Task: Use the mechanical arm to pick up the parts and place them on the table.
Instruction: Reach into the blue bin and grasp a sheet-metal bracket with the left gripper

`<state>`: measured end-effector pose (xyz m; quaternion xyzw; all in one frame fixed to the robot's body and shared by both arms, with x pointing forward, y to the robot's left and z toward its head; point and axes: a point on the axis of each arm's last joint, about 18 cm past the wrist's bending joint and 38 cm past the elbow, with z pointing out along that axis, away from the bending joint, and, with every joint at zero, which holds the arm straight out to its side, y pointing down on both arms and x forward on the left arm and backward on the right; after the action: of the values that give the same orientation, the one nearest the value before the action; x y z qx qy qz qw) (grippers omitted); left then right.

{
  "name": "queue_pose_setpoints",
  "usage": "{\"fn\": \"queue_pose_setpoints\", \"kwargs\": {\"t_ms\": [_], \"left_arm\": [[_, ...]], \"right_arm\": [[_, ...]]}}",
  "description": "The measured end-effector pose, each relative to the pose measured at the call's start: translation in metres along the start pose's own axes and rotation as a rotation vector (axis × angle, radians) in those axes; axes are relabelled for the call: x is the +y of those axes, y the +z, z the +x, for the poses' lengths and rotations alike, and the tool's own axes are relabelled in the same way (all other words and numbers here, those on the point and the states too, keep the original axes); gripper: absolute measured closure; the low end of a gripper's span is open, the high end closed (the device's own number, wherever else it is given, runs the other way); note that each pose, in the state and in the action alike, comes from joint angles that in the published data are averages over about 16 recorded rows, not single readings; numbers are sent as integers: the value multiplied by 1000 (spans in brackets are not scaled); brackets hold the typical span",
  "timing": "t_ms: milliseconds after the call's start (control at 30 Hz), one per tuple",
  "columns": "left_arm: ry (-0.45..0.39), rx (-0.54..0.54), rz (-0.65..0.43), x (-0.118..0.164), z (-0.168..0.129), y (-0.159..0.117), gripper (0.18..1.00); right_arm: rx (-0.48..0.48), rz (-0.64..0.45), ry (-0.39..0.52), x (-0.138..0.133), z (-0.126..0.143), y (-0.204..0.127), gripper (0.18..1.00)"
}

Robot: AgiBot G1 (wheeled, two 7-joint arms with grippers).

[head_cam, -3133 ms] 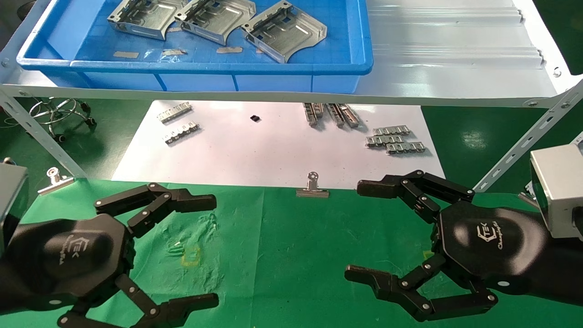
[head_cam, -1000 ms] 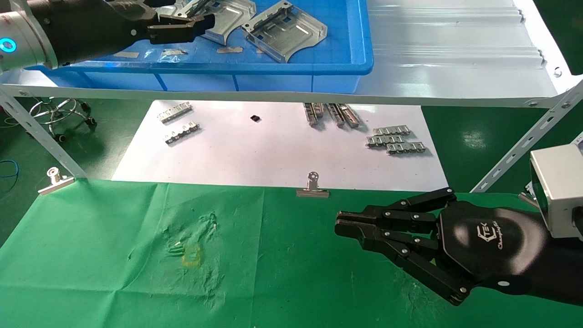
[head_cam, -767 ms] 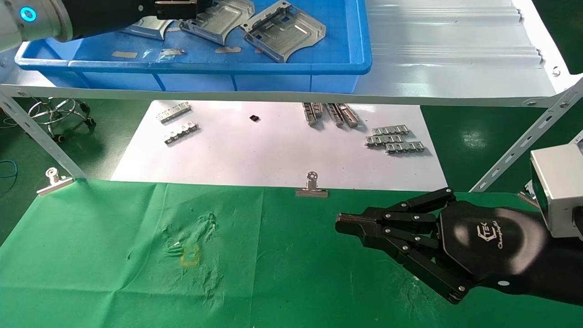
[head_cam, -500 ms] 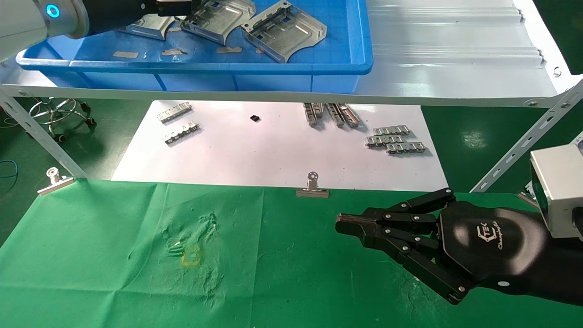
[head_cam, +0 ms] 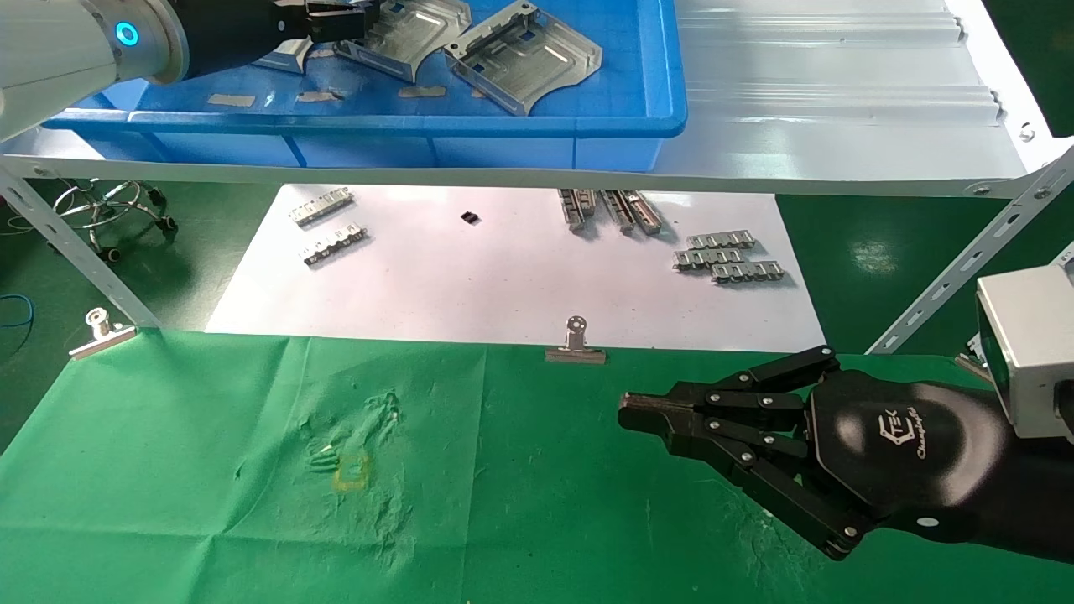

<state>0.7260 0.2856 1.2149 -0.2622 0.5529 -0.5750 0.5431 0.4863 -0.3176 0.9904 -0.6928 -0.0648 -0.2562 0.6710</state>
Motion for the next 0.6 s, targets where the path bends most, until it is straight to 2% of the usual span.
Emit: {"fn": "queue_pose_setpoints", "kwargs": {"t_ms": [267, 600], "left_arm": [[0, 0, -7, 1, 2, 2, 417], [2, 4, -15, 3, 4, 2, 662]], "right_arm": [[0, 0, 0, 0, 0, 0, 987], [0, 0, 0, 0, 0, 0, 987]]}}
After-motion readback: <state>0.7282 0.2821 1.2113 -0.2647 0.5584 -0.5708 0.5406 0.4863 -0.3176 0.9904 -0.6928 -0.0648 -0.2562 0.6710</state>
